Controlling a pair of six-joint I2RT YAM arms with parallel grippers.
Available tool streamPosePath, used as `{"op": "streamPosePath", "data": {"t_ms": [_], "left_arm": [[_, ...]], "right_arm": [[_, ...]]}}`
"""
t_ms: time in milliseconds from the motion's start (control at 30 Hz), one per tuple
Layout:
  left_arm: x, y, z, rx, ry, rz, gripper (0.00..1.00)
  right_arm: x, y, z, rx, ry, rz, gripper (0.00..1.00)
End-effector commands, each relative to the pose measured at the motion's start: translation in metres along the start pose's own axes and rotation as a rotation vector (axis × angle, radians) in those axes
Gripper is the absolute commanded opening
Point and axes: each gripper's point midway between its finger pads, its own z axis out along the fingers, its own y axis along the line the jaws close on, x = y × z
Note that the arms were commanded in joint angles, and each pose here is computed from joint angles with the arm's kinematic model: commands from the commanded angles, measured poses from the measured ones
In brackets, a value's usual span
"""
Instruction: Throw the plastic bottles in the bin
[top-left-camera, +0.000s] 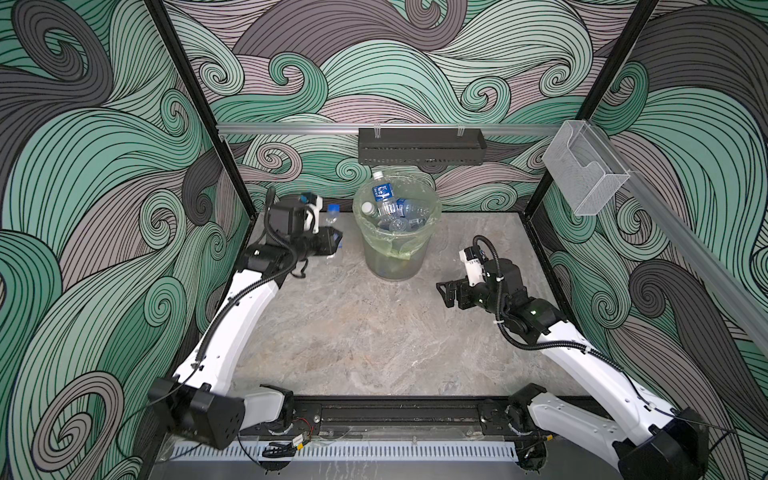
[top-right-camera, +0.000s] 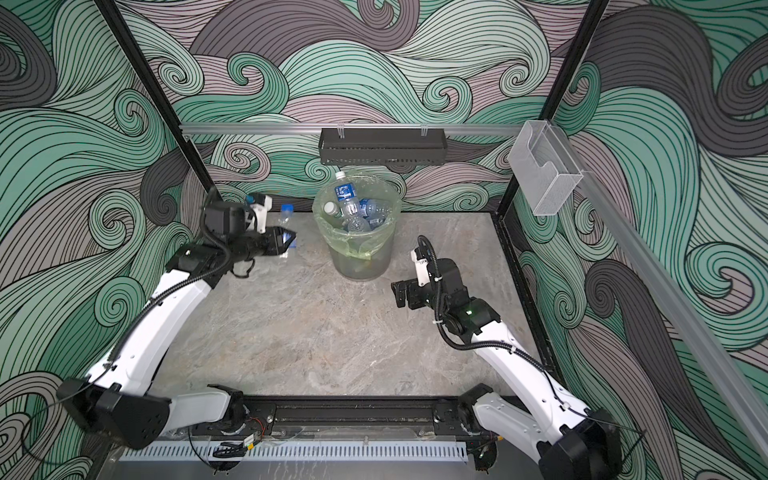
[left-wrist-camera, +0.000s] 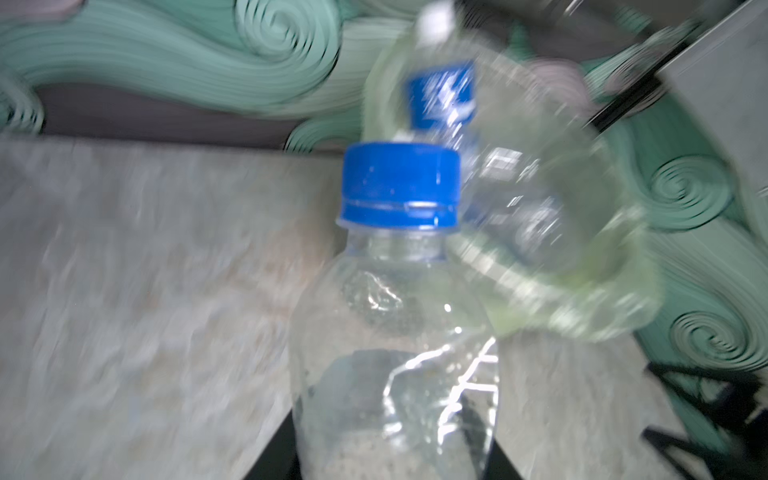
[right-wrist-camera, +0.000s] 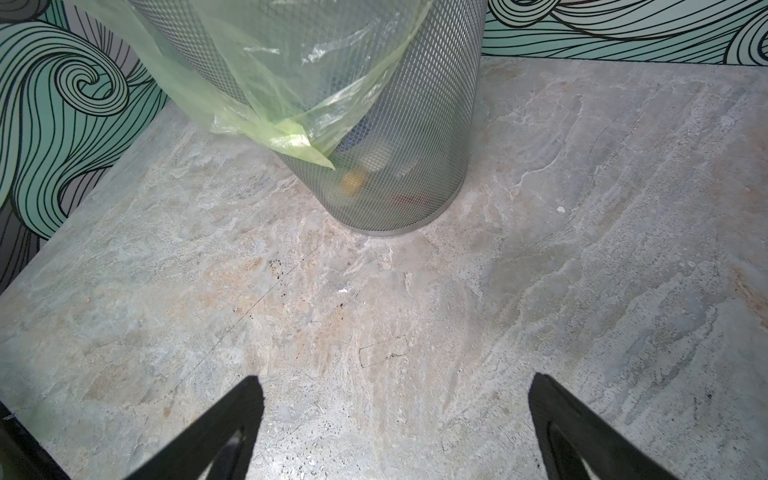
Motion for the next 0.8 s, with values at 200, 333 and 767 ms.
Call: {"op": "streamPosePath", "data": {"t_ms": [200, 333, 767], "left_arm": [[-0.111, -0.075, 0.051, 0.143, -0.031, -0.041, 0.85], [-0.084, -0.072, 0.055, 0.154, 0.017, -0.026, 0.85], [0.031, 0.031, 0.006, -0.172, 0.028, -0.083, 0.93]], "right_arm": [[0.000, -0.006, -0.010, 0.031, -0.011, 0.014, 0.99], [0.006, -0.012, -0.016, 0.053, -0.022, 0.012, 1.00], [-0.008, -0.020, -0.003, 0.087, -0.013, 0.013, 1.00]]}}
